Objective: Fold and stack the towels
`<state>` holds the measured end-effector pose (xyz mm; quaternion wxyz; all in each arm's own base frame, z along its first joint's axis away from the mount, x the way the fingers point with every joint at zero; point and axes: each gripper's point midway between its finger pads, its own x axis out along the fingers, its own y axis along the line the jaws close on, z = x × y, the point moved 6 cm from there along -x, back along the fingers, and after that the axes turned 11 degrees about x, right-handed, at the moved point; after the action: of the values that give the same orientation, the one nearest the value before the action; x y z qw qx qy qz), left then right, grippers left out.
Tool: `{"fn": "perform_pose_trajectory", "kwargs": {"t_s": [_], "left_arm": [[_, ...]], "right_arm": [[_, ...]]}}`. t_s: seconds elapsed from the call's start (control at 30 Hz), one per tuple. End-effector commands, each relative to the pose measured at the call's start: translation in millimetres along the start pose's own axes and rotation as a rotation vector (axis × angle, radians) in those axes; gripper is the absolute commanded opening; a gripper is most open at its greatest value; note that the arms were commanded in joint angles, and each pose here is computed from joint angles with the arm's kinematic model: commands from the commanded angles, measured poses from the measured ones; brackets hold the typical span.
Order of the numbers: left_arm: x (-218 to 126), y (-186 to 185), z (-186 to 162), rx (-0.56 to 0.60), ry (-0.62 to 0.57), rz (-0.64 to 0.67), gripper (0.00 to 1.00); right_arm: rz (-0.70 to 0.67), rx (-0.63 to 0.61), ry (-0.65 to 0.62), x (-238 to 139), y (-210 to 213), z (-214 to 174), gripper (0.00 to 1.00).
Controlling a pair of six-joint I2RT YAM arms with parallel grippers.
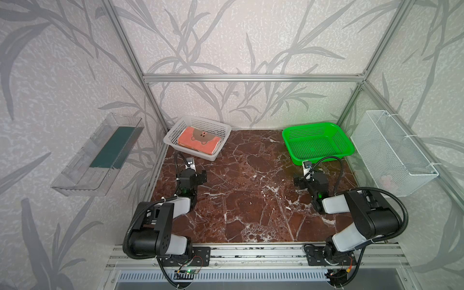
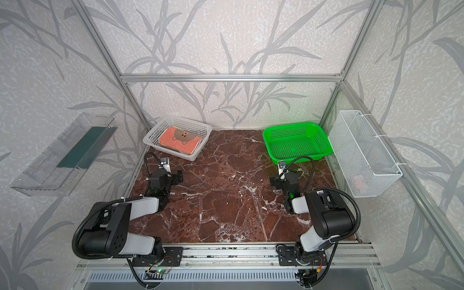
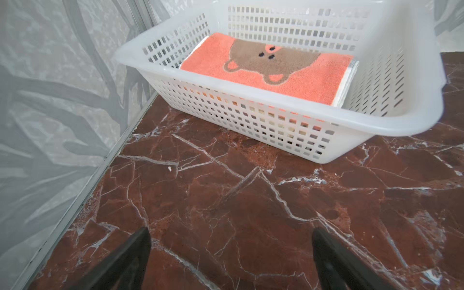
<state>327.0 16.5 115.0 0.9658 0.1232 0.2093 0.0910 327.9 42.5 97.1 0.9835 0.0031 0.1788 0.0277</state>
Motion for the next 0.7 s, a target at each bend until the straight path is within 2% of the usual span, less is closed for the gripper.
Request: {"fn": "perform_pose_trajectory", "kwargs": {"t_s": [0.0, 0.17, 0.27, 0.4, 0.5, 0.67], "left_arm": [[7.3, 1.8, 4.8, -0.023, -0.114, 0.031, 0.99], [5.6, 6.9, 0.9, -0.048, -0.126, 0.066, 0.99], [11.3, 12.4, 1.6, -0.067, -0.068, 0.113, 0.99], [10.8, 13.1, 0.9, -0.071, -0.072, 0.118, 0.99], [11.2, 13.6, 1.2, -0.070, -0.074, 0.120, 0.99], [11.0, 13.4, 0.7, -0.070, -0.073, 0.119, 0.99]], "right_arm": [[0.009, 0.022, -0.078, 1.4, 0.0, 16.5, 0.99], [0.011, 0.022, -0.076, 1.6, 0.4, 16.1, 0.99], [0.014, 0.022, -0.076, 1.9, 0.6, 16.2, 0.99], [0.012, 0.026, -0.071, 2.6, -0.1, 16.6, 0.99], [0.085, 0.014, -0.069, 1.8, 4.7, 16.0, 0.99], [-0.012, 0.048, -0.060, 5.0, -5.0, 17.6, 0.99]]}}
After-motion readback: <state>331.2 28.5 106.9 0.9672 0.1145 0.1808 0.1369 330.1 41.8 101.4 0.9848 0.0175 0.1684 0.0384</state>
